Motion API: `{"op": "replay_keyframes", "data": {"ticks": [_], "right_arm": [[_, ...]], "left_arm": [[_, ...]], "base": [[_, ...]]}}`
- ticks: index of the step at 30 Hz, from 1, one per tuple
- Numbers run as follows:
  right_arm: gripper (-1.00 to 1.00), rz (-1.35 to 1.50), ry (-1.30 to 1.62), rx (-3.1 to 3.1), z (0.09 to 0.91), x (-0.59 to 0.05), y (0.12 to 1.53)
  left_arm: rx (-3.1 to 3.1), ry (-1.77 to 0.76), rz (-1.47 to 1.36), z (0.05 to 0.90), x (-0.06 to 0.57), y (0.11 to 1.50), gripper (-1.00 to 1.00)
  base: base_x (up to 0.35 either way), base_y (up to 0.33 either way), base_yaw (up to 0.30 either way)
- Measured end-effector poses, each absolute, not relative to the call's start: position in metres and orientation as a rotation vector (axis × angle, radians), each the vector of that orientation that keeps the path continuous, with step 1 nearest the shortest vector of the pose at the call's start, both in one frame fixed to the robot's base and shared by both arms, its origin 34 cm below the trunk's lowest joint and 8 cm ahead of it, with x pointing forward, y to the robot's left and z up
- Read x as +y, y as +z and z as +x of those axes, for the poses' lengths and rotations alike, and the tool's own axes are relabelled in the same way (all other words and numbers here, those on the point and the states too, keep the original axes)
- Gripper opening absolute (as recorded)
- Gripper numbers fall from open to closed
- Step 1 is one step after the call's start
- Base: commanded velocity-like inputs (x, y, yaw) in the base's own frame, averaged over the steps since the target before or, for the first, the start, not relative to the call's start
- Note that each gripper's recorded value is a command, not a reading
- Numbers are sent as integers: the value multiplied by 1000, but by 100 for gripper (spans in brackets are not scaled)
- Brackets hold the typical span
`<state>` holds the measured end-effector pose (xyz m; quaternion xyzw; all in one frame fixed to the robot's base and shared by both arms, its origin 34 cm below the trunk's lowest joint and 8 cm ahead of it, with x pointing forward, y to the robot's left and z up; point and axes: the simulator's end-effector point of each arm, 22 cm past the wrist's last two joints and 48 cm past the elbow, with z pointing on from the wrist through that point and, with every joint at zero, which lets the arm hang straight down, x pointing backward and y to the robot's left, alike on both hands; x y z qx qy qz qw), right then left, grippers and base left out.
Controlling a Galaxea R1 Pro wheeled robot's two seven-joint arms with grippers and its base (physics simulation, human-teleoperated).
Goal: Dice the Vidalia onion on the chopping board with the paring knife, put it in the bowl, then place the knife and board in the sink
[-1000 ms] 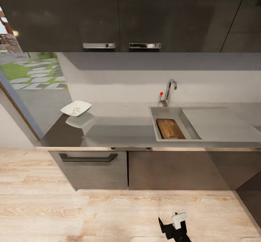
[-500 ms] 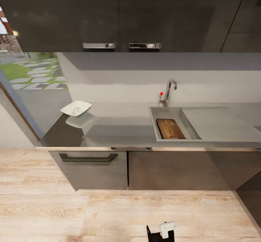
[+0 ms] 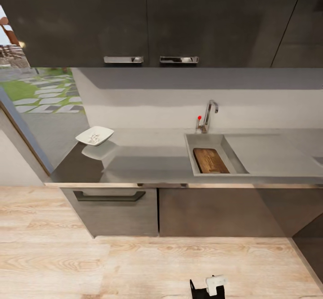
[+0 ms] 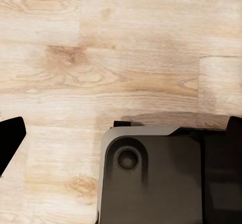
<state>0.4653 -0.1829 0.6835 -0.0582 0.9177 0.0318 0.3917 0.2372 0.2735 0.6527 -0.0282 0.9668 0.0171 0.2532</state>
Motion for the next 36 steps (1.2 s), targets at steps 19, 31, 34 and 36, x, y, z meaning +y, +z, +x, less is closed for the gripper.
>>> {"op": "replay_keyframes", "data": {"ticks": [19,31,34,36], "right_arm": [[100,-154,43,2465,250,-230,662],[100,22,-82,2432,240,-282,670],[100,26,-82,2427,242,-282,671],[100,27,-81,2425,243,-281,671]], "left_arm": [[2598,49,-77,247,276,657,100],[2582,48,-77,253,276,659,100],[2580,48,-77,254,276,659,100],[2580,48,-77,254,276,659,100]], "base": [[0,0,0],[0,0,0],[0,0,0],[0,0,0]]}}
